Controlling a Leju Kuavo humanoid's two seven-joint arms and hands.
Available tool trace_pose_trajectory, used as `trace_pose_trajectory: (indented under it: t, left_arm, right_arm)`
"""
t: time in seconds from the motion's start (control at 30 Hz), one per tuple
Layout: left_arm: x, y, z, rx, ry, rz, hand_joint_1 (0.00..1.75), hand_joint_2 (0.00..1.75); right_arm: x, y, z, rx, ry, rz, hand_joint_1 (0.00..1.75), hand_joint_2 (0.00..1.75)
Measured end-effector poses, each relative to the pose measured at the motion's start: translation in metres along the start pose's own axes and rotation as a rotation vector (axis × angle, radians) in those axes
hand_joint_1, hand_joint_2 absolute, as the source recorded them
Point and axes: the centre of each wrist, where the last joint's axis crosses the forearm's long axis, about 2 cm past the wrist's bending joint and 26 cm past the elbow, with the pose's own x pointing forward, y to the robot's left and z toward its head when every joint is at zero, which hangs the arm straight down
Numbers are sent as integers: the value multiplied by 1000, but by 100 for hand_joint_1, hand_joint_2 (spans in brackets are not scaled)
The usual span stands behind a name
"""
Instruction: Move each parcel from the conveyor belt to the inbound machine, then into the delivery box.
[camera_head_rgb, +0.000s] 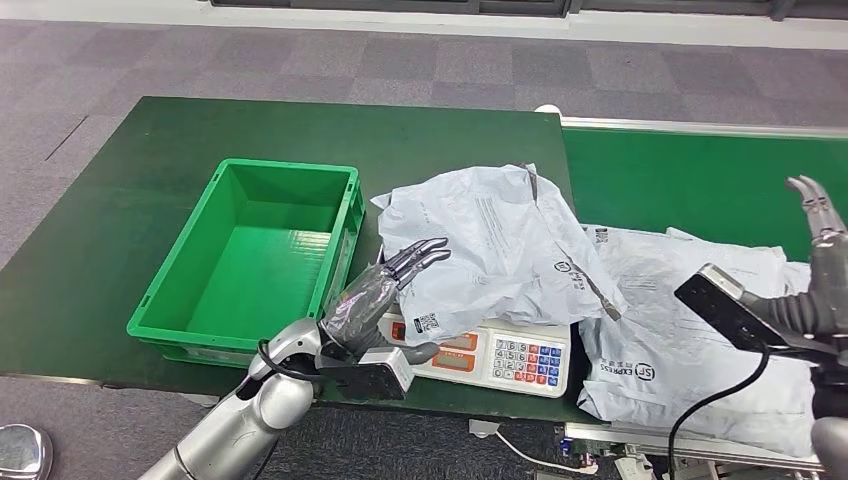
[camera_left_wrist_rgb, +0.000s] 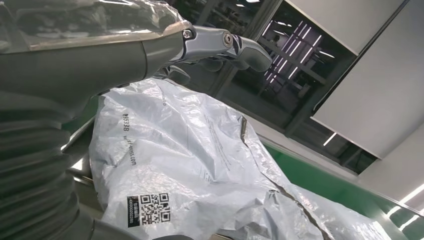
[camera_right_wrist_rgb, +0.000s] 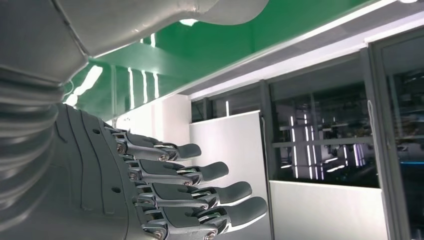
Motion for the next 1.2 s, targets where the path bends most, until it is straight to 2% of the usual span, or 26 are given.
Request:
trace_pose_trajectory:
  t: [0.47,0.7,1.2]
  left_arm:
    - [-4,-1,2,-11,11,-2,0,175]
    - [-8,-3,6,-21,12,8,0,175]
    - [-8,-5,5,-21,37,13,0,175]
  right_arm:
    - [2,2,3,-4,-4,-18,0,175]
    - [4,7,18,35,5,-24,0,175]
    - [6,6,14,36,-7,-27,0,175]
